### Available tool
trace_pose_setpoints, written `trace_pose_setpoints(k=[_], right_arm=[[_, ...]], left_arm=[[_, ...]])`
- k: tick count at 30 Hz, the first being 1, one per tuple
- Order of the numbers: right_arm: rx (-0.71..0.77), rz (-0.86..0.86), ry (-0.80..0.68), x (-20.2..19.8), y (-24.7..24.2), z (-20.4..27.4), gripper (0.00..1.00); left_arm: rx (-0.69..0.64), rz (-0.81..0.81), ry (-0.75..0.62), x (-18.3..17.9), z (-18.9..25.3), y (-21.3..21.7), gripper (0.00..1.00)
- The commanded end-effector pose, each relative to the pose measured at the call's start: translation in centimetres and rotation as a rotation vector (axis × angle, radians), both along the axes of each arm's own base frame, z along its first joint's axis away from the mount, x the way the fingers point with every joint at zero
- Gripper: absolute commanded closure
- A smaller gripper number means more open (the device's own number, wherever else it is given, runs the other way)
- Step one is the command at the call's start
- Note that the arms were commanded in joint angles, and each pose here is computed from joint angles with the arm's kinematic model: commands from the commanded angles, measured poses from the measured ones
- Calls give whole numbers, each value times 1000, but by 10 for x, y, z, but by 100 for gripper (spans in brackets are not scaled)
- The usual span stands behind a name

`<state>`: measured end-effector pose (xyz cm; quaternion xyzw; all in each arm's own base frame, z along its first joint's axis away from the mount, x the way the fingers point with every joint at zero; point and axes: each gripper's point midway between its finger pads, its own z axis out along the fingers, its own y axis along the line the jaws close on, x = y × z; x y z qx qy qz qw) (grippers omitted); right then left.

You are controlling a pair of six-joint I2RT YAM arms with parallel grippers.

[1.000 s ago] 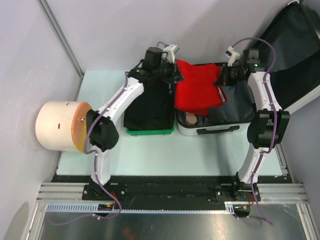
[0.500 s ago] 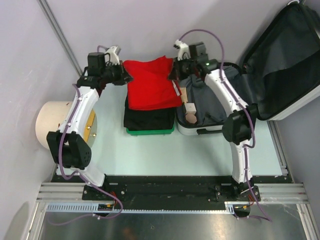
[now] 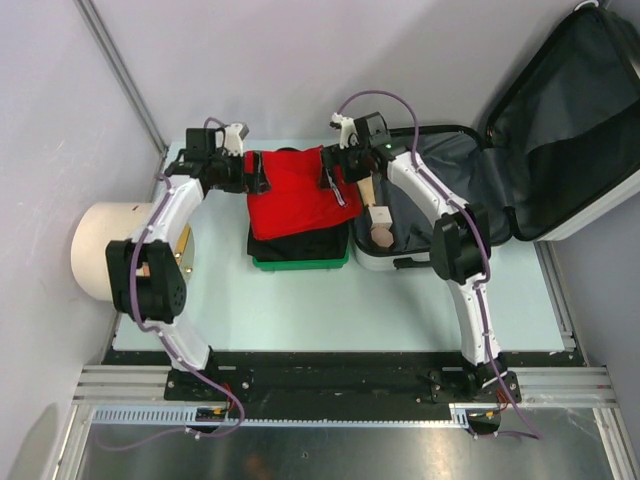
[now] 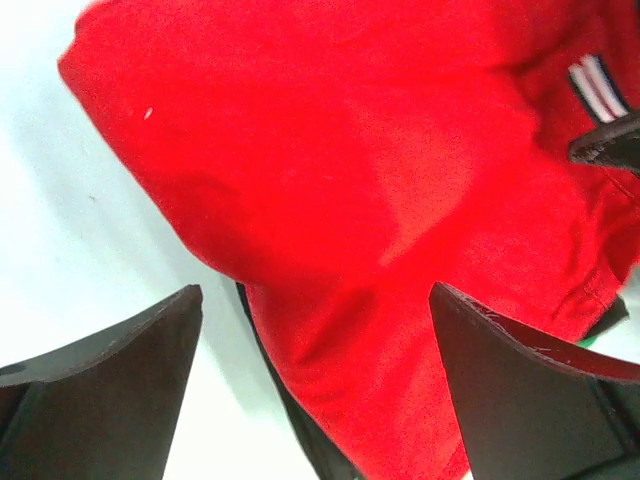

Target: Open, take out, and arrange the luggage

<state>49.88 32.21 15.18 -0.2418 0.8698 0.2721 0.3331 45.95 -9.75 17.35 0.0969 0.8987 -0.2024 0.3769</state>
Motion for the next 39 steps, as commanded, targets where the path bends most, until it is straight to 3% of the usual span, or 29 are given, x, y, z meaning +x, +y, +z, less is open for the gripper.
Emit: trace_pose_setpoints(k=[1, 4, 9, 13, 18, 26, 29, 30, 34, 39], right_arm=[[71, 1, -99, -8, -31, 86, 3], [102, -11, -162, -12, -52, 122, 0], [78, -90, -217, -5, -115, 145, 0], [34, -158, -199, -3, -158, 144, 0], [28, -221, -168, -10, -192, 140, 0], [32, -262, -147, -18, -215, 137, 0], [30, -276, -149, -16, -221, 138, 0], [28, -281, -147, -15, -224, 138, 0], [29, -290, -135, -15, -231, 136, 1], [35, -285, -124, -15, -233, 132, 1]], left_arm=[[130, -268, -401, -40, 116, -7, 0], [222, -467, -493, -87, 124, -27, 0], [370, -781, -465, -153, 64, -91, 11], [374, -925, -361, -179, 20, -135, 35], [416, -1059, -238, -191, -36, -171, 43], [540, -1047, -143, -162, -106, -176, 45], [544, -997, -82, -149, -126, -165, 58], [533, -971, -65, -144, -128, -159, 72], [549, -791, -26, -108, -123, -107, 99], [627, -635, -36, -71, -109, -24, 100]])
